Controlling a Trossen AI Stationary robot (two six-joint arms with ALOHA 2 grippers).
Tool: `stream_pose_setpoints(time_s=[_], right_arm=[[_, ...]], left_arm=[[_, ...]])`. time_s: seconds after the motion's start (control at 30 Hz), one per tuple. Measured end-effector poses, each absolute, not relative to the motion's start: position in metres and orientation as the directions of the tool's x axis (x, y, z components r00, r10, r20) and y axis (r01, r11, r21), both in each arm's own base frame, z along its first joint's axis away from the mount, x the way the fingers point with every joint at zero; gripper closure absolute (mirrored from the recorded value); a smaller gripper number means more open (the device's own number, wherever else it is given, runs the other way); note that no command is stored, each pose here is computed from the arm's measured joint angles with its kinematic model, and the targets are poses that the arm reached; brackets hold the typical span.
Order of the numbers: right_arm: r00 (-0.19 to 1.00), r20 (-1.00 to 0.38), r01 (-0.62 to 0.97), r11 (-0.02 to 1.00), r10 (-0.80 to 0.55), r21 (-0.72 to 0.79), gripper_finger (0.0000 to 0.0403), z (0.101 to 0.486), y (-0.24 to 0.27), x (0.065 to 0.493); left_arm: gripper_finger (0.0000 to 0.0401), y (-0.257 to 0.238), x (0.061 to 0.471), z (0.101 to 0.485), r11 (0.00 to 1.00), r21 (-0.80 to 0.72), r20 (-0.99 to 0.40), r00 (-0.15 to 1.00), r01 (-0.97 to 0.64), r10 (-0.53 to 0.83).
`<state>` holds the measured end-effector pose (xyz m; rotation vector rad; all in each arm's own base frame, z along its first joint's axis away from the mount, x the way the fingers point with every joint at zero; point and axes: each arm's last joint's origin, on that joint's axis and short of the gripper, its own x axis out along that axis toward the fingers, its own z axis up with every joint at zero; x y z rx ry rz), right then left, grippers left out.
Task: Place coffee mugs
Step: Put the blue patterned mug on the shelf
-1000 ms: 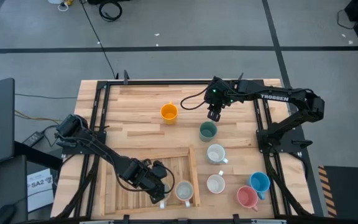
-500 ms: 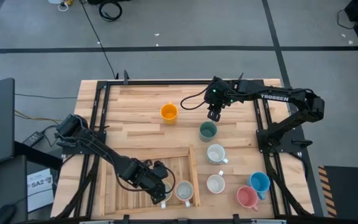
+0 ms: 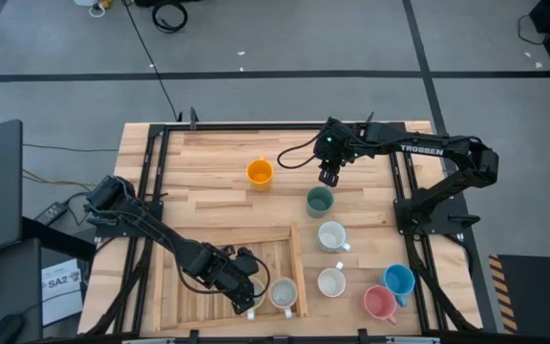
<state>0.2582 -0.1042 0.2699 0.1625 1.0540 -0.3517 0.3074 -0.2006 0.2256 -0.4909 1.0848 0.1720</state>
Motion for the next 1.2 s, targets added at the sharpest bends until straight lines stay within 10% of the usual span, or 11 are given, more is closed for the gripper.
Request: stream_pose_setpoints(time_s=[1.2], right_arm=[[0.499,-0.867,0.227,0.967,-0.016,0.113,0.0261,0.313,-0.040,0.211]], left_arm=[[0.0218,-0.137,0.313,0.275,0.888,-0.312,-0.819,0.569,-0.338,-0.071]])
